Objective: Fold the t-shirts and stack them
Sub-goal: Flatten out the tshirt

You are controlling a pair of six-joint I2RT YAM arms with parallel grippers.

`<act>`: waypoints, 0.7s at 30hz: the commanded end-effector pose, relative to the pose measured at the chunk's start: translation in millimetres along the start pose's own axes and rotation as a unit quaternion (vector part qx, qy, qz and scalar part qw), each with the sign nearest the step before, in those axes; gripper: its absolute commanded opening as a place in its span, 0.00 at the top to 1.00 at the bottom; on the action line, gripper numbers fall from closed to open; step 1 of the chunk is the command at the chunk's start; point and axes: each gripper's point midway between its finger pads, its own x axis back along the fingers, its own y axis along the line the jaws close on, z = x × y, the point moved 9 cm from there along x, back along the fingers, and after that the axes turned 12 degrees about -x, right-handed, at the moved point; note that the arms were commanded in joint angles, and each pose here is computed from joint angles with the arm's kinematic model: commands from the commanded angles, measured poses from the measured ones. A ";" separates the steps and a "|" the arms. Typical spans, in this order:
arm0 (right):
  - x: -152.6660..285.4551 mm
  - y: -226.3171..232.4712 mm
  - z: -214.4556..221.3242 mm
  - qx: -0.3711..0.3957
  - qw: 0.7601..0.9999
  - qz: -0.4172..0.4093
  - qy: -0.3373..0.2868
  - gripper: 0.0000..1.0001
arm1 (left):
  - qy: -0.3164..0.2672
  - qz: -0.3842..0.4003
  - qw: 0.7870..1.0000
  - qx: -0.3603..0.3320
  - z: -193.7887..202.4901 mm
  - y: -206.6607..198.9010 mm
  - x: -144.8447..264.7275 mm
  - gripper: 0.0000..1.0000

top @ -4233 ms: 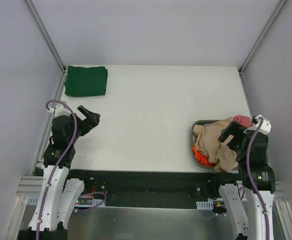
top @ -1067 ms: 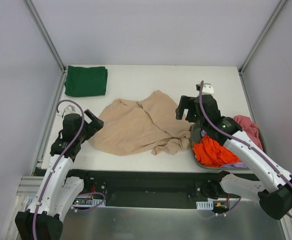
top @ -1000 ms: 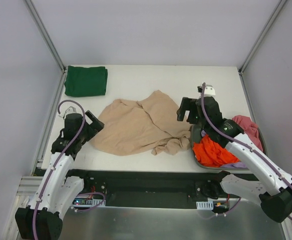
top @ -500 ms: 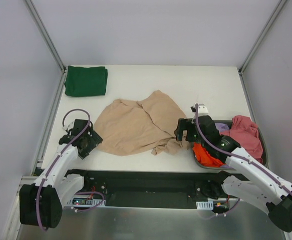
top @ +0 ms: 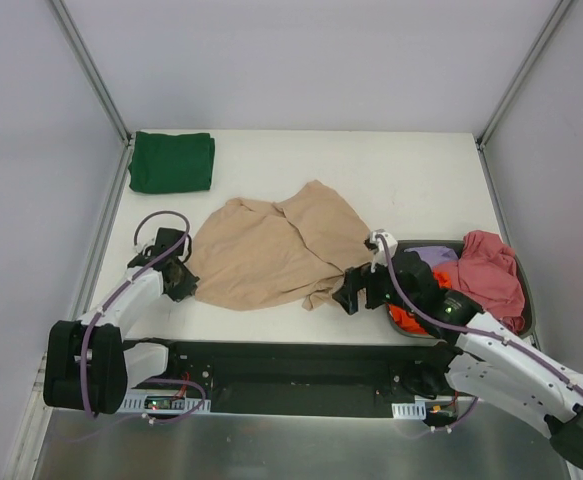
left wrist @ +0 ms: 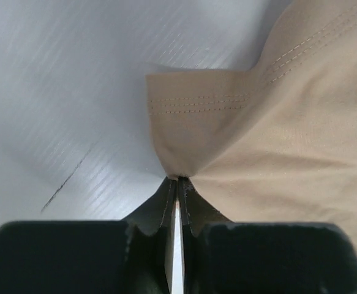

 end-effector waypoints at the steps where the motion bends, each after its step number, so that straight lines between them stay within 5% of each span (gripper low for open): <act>1: -0.8 16.9 17.1 0.043 0.996 -0.058 0.053 0.03 | -0.023 0.005 1.000 -0.011 -13.4 -8.4 1.8 1.00; 6: -19.9 42.5 33.7 0.079 0.993 -0.023 0.084 0.05 | -0.041 0.002 0.999 -0.002 -11.4 -3.7 2.8 1.00; 10: -54.5 53.3 34.0 0.059 0.993 0.045 0.093 0.16 | -0.057 0.010 0.998 0.006 -9.1 -0.9 5.8 1.00; 21: -93.6 68.5 40.3 0.002 0.994 0.096 0.049 0.32 | -0.083 0.056 0.995 0.019 -0.6 2.0 12.9 1.00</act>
